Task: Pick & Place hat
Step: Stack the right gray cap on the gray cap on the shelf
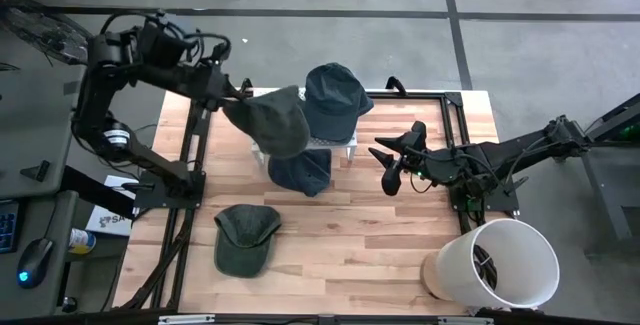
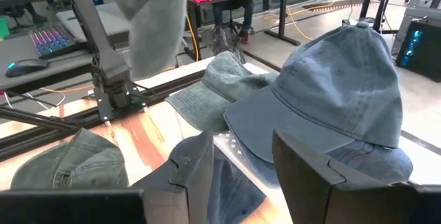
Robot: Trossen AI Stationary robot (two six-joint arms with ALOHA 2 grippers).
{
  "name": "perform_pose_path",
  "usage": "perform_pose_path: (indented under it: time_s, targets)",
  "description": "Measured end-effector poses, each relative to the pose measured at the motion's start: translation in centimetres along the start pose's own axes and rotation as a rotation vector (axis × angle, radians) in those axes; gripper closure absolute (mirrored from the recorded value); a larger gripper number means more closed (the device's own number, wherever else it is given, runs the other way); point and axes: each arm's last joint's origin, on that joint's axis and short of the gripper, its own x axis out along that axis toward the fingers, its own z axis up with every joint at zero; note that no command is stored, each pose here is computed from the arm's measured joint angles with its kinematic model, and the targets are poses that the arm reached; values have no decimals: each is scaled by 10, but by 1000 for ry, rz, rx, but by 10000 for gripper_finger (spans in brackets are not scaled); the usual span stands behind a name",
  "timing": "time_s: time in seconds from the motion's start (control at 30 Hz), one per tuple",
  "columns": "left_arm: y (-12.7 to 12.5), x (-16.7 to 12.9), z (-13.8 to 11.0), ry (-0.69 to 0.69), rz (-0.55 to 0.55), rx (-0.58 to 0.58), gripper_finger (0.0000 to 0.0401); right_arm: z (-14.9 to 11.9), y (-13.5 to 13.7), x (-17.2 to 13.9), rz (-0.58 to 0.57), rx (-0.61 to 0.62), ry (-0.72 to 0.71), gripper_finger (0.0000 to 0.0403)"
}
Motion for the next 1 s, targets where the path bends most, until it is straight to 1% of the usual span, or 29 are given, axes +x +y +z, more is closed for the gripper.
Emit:
perform_pose_path:
  time_s: [0.1, 0.3, 0.53, 0.7, 0.83, 1.0]
  targets:
    - [6, -3, -7, -3, -24, -39, 379, -1, 0, 0, -2, -8, 6, 261]
    - [20, -3, -16, -45, -47, -38, 379, -2, -1, 0, -6, -23, 14, 261]
    - [46, 11, -33, -50, -76, -83, 379, -2, -1, 0, -7, -38, 13, 261]
    - [62, 28, -45, -23, -104, -142, 379, -2, -1, 0, -5, -38, 14, 261]
    - [66, 34, -52, -27, -138, -173, 379, -2, -1, 0, -5, -36, 14, 261]
    - [66, 38, -53, -17, -150, -196, 379, -2, -1, 0, -5, -36, 14, 261]
